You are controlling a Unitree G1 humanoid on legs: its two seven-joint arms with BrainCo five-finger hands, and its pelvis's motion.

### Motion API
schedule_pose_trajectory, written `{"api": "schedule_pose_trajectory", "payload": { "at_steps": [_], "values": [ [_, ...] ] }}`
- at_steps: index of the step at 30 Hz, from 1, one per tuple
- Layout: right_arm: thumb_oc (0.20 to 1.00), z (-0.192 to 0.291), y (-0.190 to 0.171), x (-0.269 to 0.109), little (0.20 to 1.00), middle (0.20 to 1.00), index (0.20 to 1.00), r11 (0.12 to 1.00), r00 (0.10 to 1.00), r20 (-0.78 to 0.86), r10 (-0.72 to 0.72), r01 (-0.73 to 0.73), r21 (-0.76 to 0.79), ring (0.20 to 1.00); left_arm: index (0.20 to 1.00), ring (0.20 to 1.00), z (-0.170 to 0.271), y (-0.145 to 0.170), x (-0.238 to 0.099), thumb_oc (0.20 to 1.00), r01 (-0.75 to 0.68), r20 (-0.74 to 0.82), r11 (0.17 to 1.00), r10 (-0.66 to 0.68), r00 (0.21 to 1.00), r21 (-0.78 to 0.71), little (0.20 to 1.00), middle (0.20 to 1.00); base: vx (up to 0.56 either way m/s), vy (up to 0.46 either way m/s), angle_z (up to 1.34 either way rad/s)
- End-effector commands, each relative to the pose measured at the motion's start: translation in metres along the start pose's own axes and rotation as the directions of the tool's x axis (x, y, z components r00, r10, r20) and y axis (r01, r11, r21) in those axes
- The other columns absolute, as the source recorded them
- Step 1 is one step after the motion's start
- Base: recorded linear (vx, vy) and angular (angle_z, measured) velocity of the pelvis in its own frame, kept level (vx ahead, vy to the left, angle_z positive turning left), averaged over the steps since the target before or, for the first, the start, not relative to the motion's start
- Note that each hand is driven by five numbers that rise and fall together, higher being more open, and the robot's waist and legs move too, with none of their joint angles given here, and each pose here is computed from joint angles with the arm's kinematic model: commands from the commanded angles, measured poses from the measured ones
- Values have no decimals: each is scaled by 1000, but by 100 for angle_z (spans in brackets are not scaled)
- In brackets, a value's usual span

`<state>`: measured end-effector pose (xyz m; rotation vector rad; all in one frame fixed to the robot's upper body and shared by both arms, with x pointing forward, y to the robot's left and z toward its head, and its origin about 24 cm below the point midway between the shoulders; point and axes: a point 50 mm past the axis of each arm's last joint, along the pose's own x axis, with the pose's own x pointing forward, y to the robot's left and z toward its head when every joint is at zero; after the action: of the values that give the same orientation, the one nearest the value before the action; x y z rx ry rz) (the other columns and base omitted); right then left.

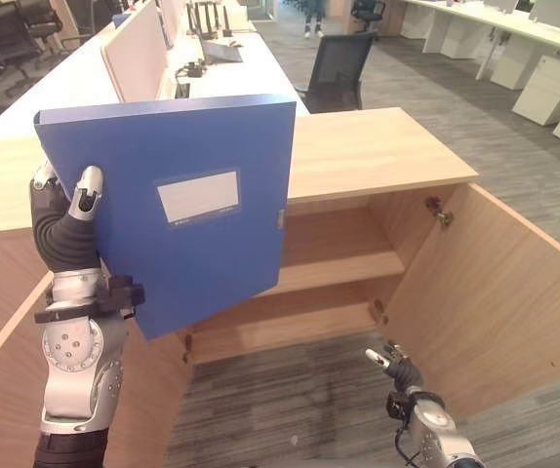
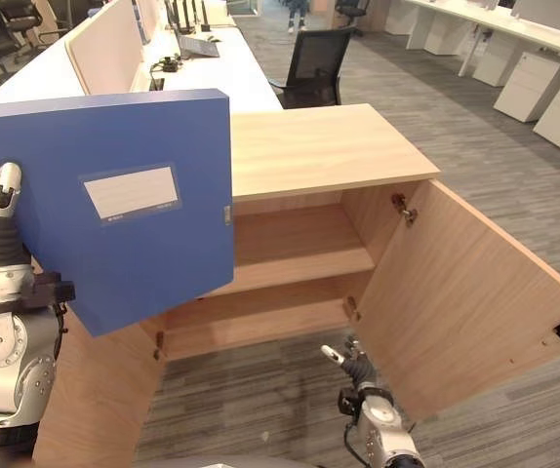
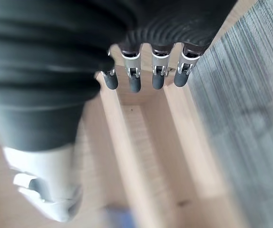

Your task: Put the empty folder in the office cabinet

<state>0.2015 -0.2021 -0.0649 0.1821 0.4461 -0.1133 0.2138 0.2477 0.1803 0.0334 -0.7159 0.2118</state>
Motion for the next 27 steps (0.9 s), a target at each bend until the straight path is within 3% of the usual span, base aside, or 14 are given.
{"api": "schedule_pose_trajectory", "payload": {
  "at_steps": [1,3,8,11,27],
  "values": [
    [1000,67,23,12,1000,1000,1000,980,940,301,161,-190,67,1000,200,200,14,-3,13,200,59,108,997,-64,992,42,200,200,0,0,0],
    [1000,81,27,8,1000,1000,1000,971,913,359,196,-232,59,1000,200,200,11,-5,11,200,81,86,996,-84,993,39,200,200,0,0,0],
    [1000,135,57,-7,1000,1000,1000,940,771,538,340,-296,-170,1000,200,200,-1,-19,6,200,171,19,985,-171,985,21,200,200,0,0,0],
    [1000,145,69,-12,1000,1000,1000,917,727,558,400,-321,-239,1000,200,200,-3,-23,5,200,197,7,980,-197,980,24,200,200,0,0,0],
    [1000,134,115,-11,1000,1000,1000,777,674,423,605,-385,-497,1000,200,200,3,-51,12,200,284,74,958,-281,957,-36,200,200,0,0,0]
  ]
}}
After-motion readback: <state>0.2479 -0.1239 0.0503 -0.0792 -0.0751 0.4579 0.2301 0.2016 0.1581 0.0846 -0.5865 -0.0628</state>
